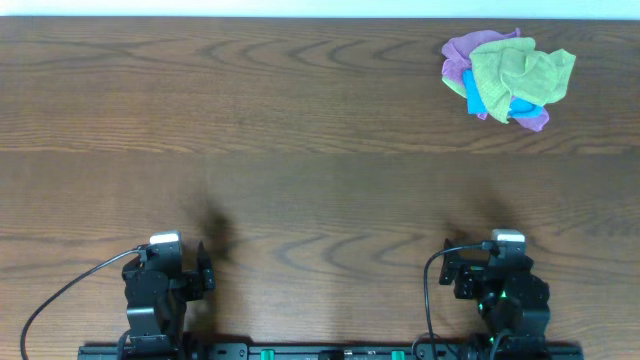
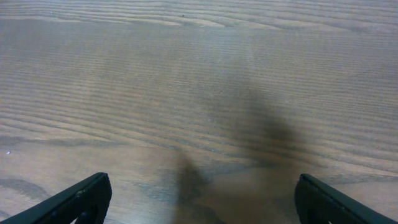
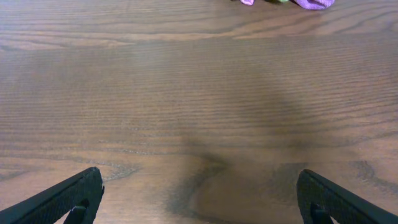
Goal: Fold the cloth
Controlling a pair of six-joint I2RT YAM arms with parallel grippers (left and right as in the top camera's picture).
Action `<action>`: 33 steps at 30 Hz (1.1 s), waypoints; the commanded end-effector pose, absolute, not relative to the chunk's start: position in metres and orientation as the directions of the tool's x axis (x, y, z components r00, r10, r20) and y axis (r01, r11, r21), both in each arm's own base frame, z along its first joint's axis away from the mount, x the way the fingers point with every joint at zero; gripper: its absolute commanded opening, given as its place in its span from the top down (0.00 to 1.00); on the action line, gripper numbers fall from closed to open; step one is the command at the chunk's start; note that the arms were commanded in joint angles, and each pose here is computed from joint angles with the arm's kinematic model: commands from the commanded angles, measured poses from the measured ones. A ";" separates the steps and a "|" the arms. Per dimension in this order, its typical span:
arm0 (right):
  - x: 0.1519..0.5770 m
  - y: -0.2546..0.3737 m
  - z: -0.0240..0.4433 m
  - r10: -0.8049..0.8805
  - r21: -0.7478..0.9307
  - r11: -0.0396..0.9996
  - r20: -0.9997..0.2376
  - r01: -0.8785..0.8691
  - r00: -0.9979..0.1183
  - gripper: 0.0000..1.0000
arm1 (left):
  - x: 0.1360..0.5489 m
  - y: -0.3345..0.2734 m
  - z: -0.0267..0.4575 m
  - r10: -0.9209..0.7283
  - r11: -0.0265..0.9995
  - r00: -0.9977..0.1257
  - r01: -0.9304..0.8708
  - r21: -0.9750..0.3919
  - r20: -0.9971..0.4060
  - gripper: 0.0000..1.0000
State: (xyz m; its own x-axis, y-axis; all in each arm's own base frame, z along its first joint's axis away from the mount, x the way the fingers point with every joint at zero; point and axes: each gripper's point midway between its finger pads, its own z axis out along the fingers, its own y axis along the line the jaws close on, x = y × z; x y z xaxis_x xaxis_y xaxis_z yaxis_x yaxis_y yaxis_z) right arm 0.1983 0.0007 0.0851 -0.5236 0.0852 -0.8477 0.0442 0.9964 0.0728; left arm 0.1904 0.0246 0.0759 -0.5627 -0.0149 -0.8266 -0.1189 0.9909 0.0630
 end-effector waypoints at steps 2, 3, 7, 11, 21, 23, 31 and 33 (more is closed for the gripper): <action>0.198 0.000 0.091 0.147 0.122 0.989 -0.840 0.081 -0.523 0.01 | 0.189 0.026 0.072 -0.031 0.989 -0.566 -0.136 0.056 -0.824 0.05; 0.198 -0.001 0.096 0.167 0.136 0.986 -0.834 0.097 -0.526 0.01 | 0.189 0.026 0.072 -0.031 0.989 -0.566 -0.136 0.056 -0.824 0.05; 0.205 -0.010 0.134 0.203 0.138 0.978 -0.803 0.156 -0.560 0.01 | 0.189 0.026 0.072 -0.031 0.989 -0.566 -0.136 0.056 -0.824 0.05; 0.223 -0.028 0.181 0.251 0.122 0.962 -0.740 0.242 -0.624 0.01 | 0.189 0.026 0.072 -0.031 0.989 -0.566 -0.136 0.056 -0.824 0.05; 0.331 -0.055 0.244 0.259 0.078 0.960 -0.602 0.268 -0.755 0.01 | 0.189 0.026 0.072 -0.031 0.989 -0.566 -0.136 0.056 -0.824 0.05; 0.354 -0.058 0.244 0.233 0.061 0.967 -0.591 0.246 -0.772 0.01 | 0.189 0.026 0.072 -0.031 0.989 -0.566 -0.136 0.056 -0.824 0.05; 0.432 -0.079 0.214 0.195 0.064 0.979 -0.549 0.192 -0.812 0.01 | 0.189 0.026 0.072 -0.031 0.989 -0.566 -0.136 0.056 -0.824 0.05; 0.449 -0.081 0.207 0.175 0.073 0.984 -0.564 0.162 -0.807 0.01 | 0.189 0.026 0.072 -0.031 0.989 -0.566 -0.136 0.056 -0.824 0.05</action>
